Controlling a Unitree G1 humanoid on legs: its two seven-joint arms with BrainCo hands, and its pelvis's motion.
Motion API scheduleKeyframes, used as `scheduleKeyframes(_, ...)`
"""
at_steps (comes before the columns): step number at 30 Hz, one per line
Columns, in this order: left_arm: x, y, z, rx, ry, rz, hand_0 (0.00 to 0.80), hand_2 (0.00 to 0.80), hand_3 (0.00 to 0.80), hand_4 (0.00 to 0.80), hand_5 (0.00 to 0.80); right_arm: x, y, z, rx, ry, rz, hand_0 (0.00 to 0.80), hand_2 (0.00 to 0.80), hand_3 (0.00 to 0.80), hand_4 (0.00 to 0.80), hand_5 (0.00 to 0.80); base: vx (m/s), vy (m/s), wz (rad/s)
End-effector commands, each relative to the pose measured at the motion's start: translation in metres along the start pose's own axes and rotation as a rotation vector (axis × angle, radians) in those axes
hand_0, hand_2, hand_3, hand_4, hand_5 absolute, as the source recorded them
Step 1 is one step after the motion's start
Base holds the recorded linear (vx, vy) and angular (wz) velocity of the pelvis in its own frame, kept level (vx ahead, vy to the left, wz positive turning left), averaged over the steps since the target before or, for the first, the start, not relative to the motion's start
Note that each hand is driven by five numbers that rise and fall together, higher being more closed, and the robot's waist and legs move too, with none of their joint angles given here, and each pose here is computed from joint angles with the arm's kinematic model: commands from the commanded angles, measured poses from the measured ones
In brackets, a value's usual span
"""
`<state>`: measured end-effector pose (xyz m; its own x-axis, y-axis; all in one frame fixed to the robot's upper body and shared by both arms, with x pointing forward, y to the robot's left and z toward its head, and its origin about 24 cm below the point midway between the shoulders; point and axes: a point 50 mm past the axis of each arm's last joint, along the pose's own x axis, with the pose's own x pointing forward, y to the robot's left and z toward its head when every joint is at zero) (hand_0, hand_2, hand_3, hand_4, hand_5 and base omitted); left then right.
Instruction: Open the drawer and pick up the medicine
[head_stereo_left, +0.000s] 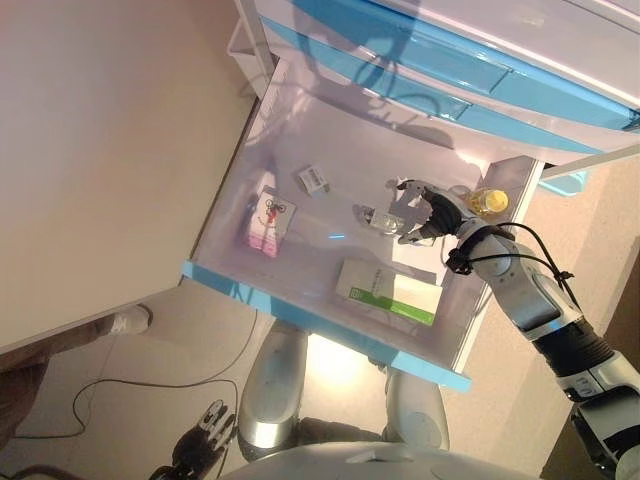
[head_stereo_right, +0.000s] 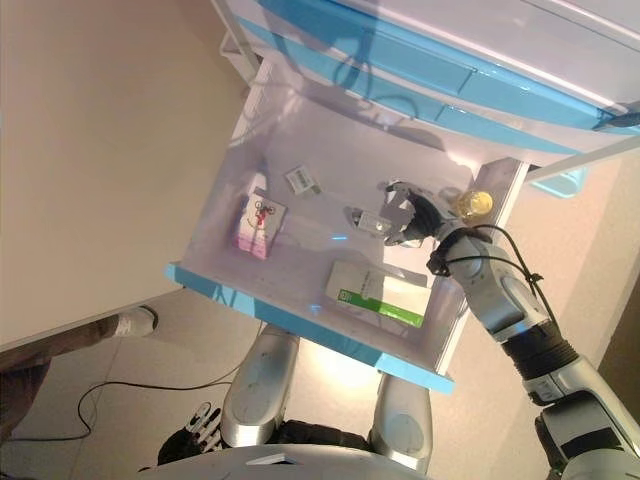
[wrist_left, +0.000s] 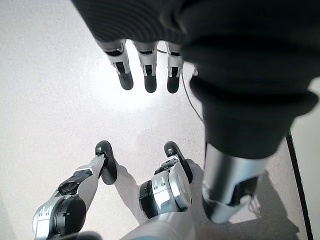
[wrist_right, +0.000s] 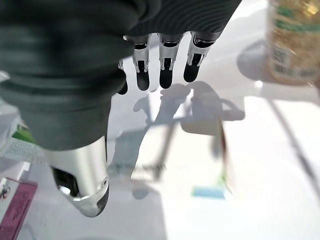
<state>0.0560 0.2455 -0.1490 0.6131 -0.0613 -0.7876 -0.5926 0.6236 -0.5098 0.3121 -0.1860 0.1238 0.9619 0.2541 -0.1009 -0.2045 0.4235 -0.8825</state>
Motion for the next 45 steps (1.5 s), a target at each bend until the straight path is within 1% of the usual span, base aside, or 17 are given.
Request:
scheduleKeyframes(1, -0.008, 0.008, -0.024, -0.007, 0.079, 0.024, 0.000, 0.000, 0.000, 0.000, 0.000, -0.003, 0.005, 0.008, -0.048, -0.040, 0.009, 0.000, 0.000, 0.000, 0.000, 0.000, 0.000, 0.000, 0.00)
scheduleKeyframes(9, -0.007, 0.008, -0.023, -0.011, 0.084, 0.028, 0.000, 0.000, 0.000, 0.000, 0.000, 0.001, 0.017, 0.002, -0.059, -0.008, 0.036, 0.000, 0.000, 0.000, 0.000, 0.000, 0.000, 0.000, 0.00)
scheduleKeyframes(12, 0.002, -0.007, -0.023, -0.014, 0.097, 0.039, 0.000, 0.000, 0.000, 0.000, 0.000, 0.003, 0.020, 0.005, -0.072, 0.004, 0.056, 0.000, 0.000, 0.000, 0.000, 0.000, 0.035, 0.028, -0.02)
scheduleKeyframes(15, 0.017, -0.029, -0.013, -0.019, 0.099, 0.050, 0.000, 0.000, 0.000, 0.000, 0.000, 0.010, 0.018, 0.005, -0.107, 0.038, 0.072, 0.000, 0.000, 0.000, 0.000, 0.000, 0.025, 0.003, -0.02)
scheduleKeyframes(18, 0.027, -0.043, -0.001, -0.029, 0.098, 0.052, 0.000, 0.000, 0.000, 0.000, 0.000, 0.016, 0.019, -0.001, -0.157, 0.076, 0.079, 0.000, 0.000, 0.000, 0.000, 0.000, 0.013, 0.012, -0.03)
scheduleKeyframes(25, 0.038, -0.058, 0.011, -0.049, 0.106, 0.060, 0.000, 0.000, 0.000, 0.000, 0.000, 0.026, 0.037, -0.016, -0.275, 0.163, 0.097, 0.000, 0.000, 0.000, 0.000, 0.000, 0.004, 0.010, -0.02)
scheduleKeyframes(31, 0.044, -0.067, 0.014, -0.057, 0.117, 0.048, 0.000, 0.000, 0.000, 0.000, 0.000, 0.035, 0.050, -0.024, -0.314, 0.224, 0.119, 0.000, 0.000, 0.000, 0.000, 0.000, -0.004, 0.044, -0.06)
scheduleKeyframes(32, 0.045, -0.068, 0.014, -0.055, 0.120, 0.045, 0.000, 0.000, 0.000, 0.000, 0.000, 0.036, 0.050, -0.024, -0.318, 0.230, 0.122, 0.056, 0.056, 0.056, 0.056, 0.056, -0.013, 0.037, 0.02)
scheduleKeyframes(33, 0.045, -0.068, 0.014, -0.056, 0.122, 0.043, 0.000, 0.000, 0.000, 0.000, 0.000, 0.036, 0.051, -0.025, -0.322, 0.235, 0.124, 0.276, 0.276, 0.276, 0.276, 0.276, -0.010, 0.042, 0.01)
scheduleKeyframes(34, 0.045, -0.068, 0.014, -0.057, 0.124, 0.041, 0.000, 0.000, 0.000, 0.000, 0.000, 0.037, 0.052, -0.026, -0.326, 0.240, 0.127, 0.521, 0.521, 0.521, 0.521, 0.521, -0.006, 0.036, -0.01)
scheduleKeyframes(35, 0.046, -0.069, 0.014, -0.056, 0.127, 0.043, 0.000, 0.000, 0.000, 0.000, 0.000, 0.038, 0.052, -0.025, -0.329, 0.242, 0.128, 0.800, 0.800, 0.800, 0.800, 0.800, 0.000, 0.000, 0.00)
scheduleKeyframes(45, 0.047, -0.071, 0.015, -0.068, 0.128, 0.045, 0.000, 0.000, 0.000, 0.000, 0.000, 0.040, 0.054, -0.021, -0.343, 0.202, 0.124, 0.800, 0.800, 0.800, 0.800, 0.800, 0.000, 0.000, 0.00)
